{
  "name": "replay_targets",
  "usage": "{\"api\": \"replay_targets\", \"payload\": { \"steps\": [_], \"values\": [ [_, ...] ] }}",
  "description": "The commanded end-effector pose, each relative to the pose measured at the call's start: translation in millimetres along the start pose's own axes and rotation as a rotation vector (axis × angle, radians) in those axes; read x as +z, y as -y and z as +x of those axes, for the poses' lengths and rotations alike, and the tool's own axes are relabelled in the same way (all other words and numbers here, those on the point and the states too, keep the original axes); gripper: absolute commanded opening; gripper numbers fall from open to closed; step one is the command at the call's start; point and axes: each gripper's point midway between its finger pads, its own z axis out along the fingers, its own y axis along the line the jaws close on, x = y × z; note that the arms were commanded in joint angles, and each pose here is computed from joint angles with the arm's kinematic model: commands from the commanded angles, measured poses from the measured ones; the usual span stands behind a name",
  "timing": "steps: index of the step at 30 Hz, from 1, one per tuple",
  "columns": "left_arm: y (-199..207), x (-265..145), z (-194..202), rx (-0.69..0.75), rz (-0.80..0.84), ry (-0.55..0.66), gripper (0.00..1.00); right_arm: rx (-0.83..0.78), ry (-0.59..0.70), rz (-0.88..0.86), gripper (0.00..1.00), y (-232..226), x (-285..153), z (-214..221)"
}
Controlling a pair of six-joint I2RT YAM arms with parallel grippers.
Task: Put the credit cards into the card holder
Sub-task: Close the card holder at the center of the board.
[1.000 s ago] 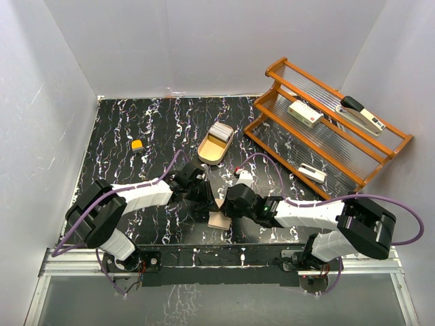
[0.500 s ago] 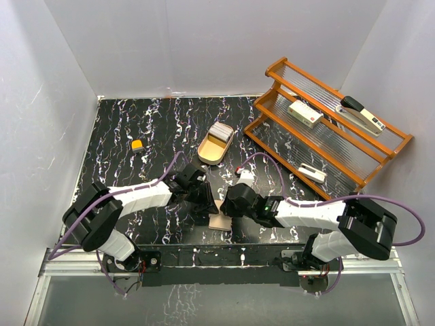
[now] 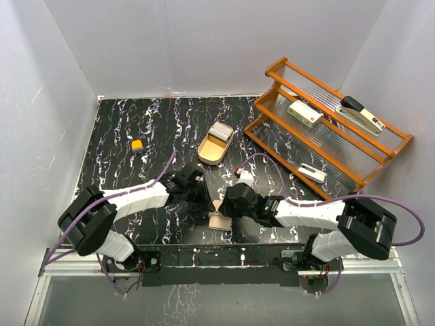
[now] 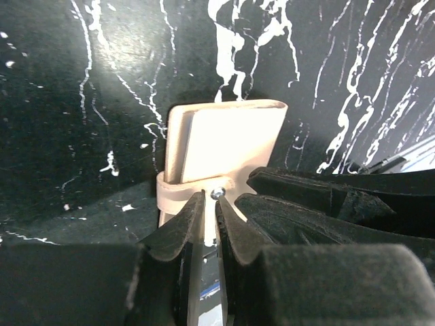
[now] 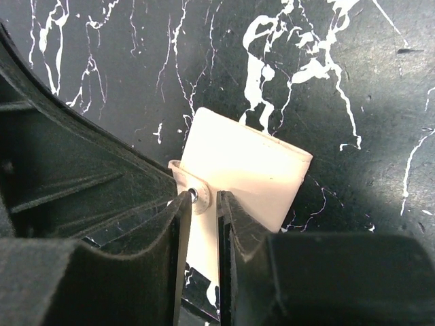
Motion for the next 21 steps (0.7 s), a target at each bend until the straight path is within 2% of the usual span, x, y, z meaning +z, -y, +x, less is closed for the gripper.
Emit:
{"api": "replay_targets", "payload": {
  "steps": [1,21],
  "values": [
    [-11.1,-4.4,-2.8,0.003,-0.056,0.033,0.10,0.021,0.027,-0.048,0.20,-18.5,4.6,-12.0],
    [-17.8,8.4,5.7,0.006,-0.037,0.002,0.07,0.026,-0.012,-0.071,0.16,-19.1,8.9,-0.9]
  ]
}}
